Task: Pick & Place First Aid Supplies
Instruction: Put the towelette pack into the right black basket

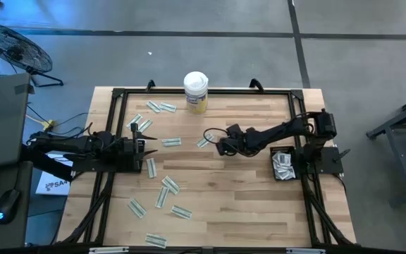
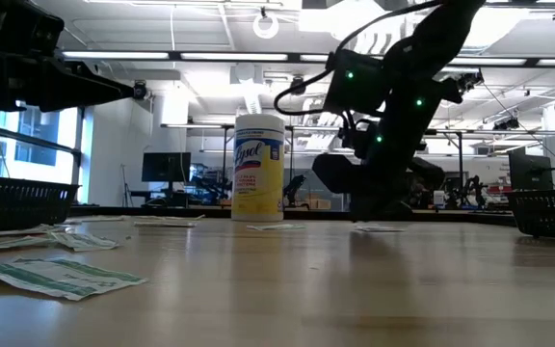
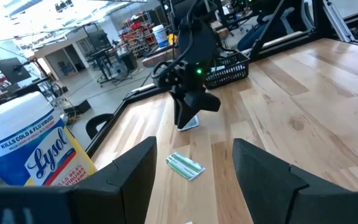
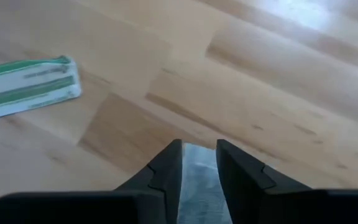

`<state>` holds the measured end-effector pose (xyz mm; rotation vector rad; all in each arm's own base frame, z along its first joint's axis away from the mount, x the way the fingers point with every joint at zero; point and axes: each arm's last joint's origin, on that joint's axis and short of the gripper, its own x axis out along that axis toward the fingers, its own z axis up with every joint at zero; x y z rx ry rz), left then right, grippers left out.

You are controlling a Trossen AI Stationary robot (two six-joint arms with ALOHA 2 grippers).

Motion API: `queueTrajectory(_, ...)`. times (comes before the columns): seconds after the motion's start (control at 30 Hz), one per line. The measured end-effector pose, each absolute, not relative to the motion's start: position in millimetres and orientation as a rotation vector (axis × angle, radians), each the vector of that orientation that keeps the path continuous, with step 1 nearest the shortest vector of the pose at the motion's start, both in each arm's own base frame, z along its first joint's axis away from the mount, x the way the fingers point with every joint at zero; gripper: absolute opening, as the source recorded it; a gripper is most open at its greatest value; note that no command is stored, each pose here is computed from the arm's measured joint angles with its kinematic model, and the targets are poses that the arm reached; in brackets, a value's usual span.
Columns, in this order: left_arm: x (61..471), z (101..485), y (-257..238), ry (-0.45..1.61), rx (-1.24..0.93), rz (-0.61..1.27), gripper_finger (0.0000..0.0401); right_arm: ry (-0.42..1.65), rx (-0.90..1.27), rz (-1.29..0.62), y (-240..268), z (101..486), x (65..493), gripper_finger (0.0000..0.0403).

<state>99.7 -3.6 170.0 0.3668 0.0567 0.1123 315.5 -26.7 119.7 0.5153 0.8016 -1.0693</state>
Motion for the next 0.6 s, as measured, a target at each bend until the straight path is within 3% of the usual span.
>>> queueTrajectory(0.6, 100, 170, -4, 0.057, 0.367, 0.112, 0.0206, 0.841, 0.52, -1.093, -30, 101, 319, 0.0081)
